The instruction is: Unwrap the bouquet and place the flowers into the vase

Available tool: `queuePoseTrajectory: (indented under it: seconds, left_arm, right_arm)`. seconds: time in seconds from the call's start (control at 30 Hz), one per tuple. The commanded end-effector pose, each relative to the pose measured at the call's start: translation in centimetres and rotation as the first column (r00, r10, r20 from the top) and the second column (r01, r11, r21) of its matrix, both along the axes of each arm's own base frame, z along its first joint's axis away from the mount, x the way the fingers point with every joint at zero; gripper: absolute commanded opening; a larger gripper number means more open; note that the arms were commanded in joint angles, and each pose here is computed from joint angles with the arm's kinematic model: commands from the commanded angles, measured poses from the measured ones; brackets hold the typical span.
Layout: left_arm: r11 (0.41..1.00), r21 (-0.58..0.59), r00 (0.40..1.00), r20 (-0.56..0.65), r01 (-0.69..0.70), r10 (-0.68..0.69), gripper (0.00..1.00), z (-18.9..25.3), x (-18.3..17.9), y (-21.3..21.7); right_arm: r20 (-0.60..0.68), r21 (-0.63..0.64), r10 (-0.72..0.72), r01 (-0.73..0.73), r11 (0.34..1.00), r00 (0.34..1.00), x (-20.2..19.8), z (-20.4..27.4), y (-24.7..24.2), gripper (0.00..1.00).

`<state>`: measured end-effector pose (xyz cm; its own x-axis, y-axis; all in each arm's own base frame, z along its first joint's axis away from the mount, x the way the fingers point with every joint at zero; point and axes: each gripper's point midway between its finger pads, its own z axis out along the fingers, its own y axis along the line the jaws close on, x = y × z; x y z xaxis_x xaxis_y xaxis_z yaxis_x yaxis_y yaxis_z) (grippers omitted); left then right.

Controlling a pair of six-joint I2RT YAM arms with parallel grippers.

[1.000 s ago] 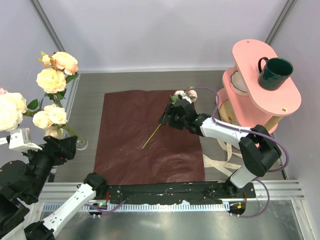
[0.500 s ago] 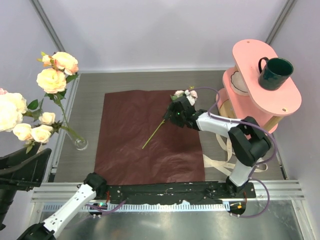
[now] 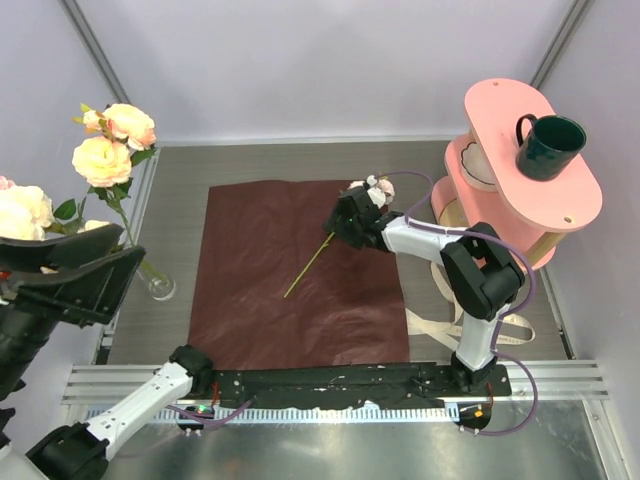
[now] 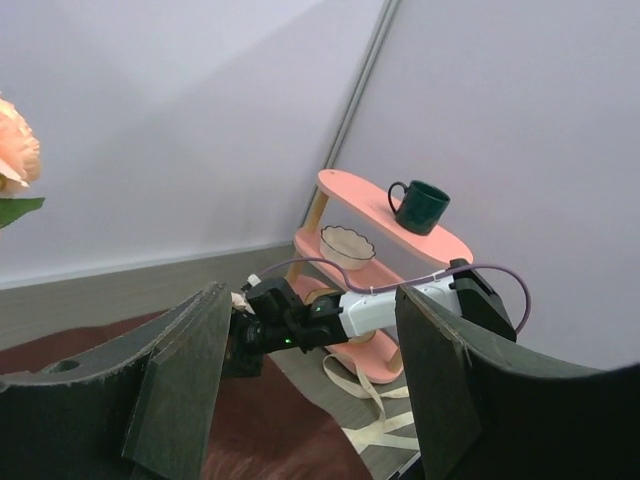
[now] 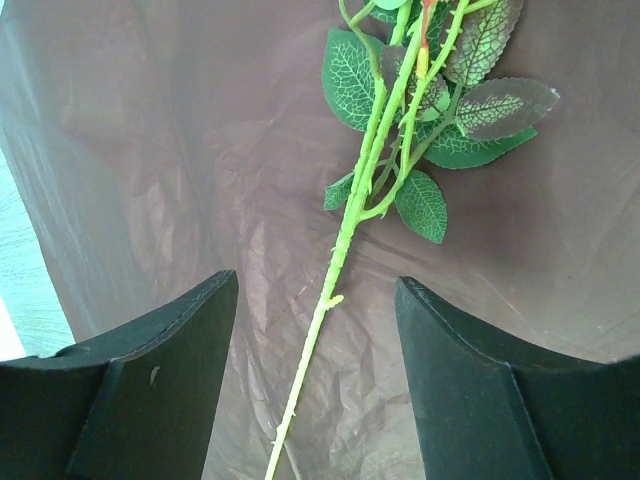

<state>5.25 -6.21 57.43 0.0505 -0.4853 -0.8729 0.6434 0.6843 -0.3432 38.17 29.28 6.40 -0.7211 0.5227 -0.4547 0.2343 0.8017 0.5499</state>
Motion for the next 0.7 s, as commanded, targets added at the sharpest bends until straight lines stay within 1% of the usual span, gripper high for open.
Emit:
queuePoseTrajectory:
  seconds: [0.0, 0.17, 0.2, 0.33, 0.47, 0.53, 0.57, 0.6, 0.67]
  left_arm:
    - [1.0, -0.016, 0.998, 0.061, 0.027, -0.026, 0.71, 1.2, 0.7, -1.0]
    - [1.0, -0.02, 0.996, 0.092, 0.012, -0.011, 0.72, 2.7, 2.4, -1.9]
    - [0.999, -0.029, 0.993, 0.113, 0.016, -0.013, 0.72, 3.6, 2.5, -2.0]
    - [0.998, -0.027, 0.989, 0.135, 0.062, -0.058, 0.72, 5.4, 3.5, -3.6]
    - [0.996, -0.02, 0.992, 0.089, 0.091, -0.089, 0.72, 6.1, 6.2, -6.0]
    - [0.995, -0.018, 0.994, 0.05, 0.099, -0.098, 0.72, 5.7, 7.4, -6.8]
    - [0.994, -0.019, 0.994, 0.038, 0.103, -0.103, 0.72, 5.8, 7.7, -7.1]
    - [0.994, -0.002, 0.994, 0.0, 0.11, -0.11, 0.72, 5.1, 8.9, -8.0]
    - [0.991, 0.01, 0.991, -0.032, 0.133, -0.132, 0.72, 4.6, 9.7, -9.0]
  right_arm:
    - [0.067, 0.014, -0.042, 0.041, 0.999, 0.997, 1.8, 2.1, -0.1, 0.7]
    - [0.054, 0.023, -0.053, 0.052, 0.998, 0.997, 2.3, 1.7, -0.2, 0.71]
    - [0.05, 0.024, -0.067, 0.065, 0.998, 0.997, 2.4, 1.5, -0.3, 0.71]
    - [0.027, 0.017, -0.106, 0.106, 0.994, 0.994, 2.7, 0.6, -0.6, 0.7]
    - [0.01, -0.01, -0.158, 0.158, 0.987, 0.987, 3.0, -0.4, -1.3, 0.69]
    - [0.016, -0.022, -0.184, 0.184, 0.983, 0.983, 3.4, -0.7, -1.6, 0.68]
    - [0.019, -0.024, -0.189, 0.189, 0.982, 0.982, 3.6, -0.7, -1.6, 0.66]
    - [0.018, -0.033, -0.19, 0.19, 0.981, 0.982, 3.8, -1.1, -1.6, 0.65]
    - [0.025, -0.031, -0.19, 0.19, 0.981, 0.982, 4.3, -0.9, -1.2, 0.61]
